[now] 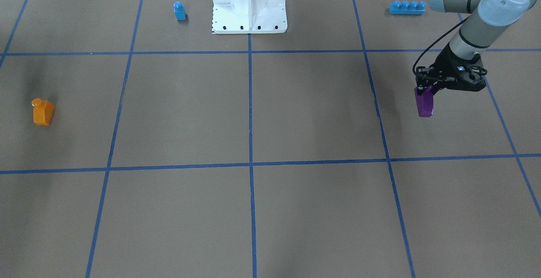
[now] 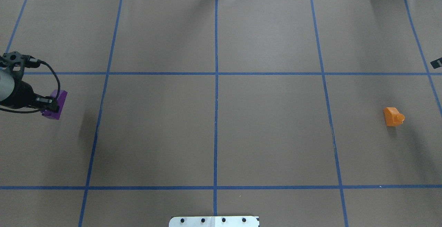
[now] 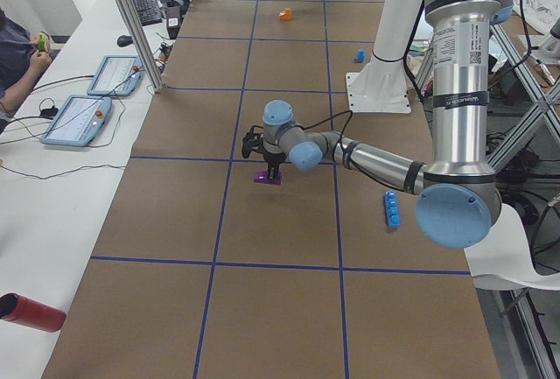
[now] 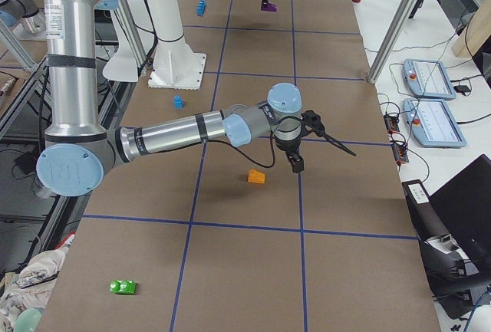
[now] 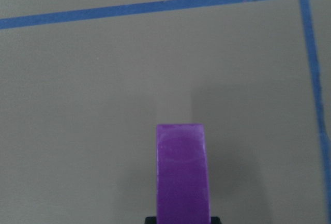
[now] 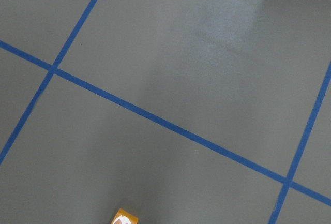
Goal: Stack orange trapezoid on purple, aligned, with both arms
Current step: 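Lower the left gripper onto the purple trapezoid block and grasp it, then carry the purple block with the left gripper toward the table center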
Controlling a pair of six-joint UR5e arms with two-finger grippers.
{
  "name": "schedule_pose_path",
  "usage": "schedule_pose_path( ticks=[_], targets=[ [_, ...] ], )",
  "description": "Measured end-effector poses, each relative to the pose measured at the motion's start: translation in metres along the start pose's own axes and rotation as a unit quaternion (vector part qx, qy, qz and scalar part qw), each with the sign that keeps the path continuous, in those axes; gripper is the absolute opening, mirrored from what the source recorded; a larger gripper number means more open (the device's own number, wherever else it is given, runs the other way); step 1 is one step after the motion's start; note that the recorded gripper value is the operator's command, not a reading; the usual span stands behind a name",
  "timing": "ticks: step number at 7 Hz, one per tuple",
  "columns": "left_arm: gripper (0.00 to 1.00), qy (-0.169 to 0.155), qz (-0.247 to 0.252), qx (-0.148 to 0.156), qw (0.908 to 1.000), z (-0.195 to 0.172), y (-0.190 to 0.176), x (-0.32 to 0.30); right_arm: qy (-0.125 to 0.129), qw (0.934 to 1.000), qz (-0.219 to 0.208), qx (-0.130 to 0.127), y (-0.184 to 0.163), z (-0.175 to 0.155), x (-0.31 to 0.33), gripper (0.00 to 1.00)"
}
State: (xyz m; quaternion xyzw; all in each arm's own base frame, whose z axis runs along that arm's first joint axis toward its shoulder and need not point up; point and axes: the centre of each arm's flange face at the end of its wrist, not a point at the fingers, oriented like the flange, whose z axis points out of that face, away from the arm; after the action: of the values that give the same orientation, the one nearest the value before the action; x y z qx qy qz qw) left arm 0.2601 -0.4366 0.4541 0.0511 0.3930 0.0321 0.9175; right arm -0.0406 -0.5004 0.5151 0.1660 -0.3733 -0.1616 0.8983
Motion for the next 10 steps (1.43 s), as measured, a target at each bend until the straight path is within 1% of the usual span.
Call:
schedule_pose_path(
  ticks=[1, 2, 4, 6, 8, 10],
  targets=[
    [0.00, -0.002, -0.009, -0.008, 0.9999, -0.012, -0.015, 0.052, 0.000, 1.0000, 0.000, 0.000, 0.000, 0.000, 0.000, 1.00],
    [0.00, -0.001, -0.011, -0.014, 0.9998, -0.014, -0.021, 0.111, 0.000, 1.0000, 0.000, 0.000, 0.000, 0.000, 0.000, 1.00],
    [0.00, 0.006, -0.012, -0.031, 0.9994, -0.003, -0.026, 0.242, 0.001, 1.0000, -0.001, 0.000, 0.000, 0.000, 0.000, 1.00],
    [0.00, 0.004, -0.015, -0.029, 0.9995, 0.016, -0.029, 0.347, 0.001, 1.0000, -0.002, 0.000, -0.001, 0.000, 0.000, 1.00],
    [0.00, -0.002, -0.024, -0.034, 0.9991, 0.034, -0.028, 0.422, 0.001, 1.0000, -0.003, 0.001, -0.002, 0.000, -0.001, 1.00],
    [0.00, -0.006, -0.021, -0.044, 0.9988, 0.047, -0.022, 0.452, 0.001, 1.0000, -0.003, 0.001, -0.003, 0.000, -0.001, 1.00]
  ],
)
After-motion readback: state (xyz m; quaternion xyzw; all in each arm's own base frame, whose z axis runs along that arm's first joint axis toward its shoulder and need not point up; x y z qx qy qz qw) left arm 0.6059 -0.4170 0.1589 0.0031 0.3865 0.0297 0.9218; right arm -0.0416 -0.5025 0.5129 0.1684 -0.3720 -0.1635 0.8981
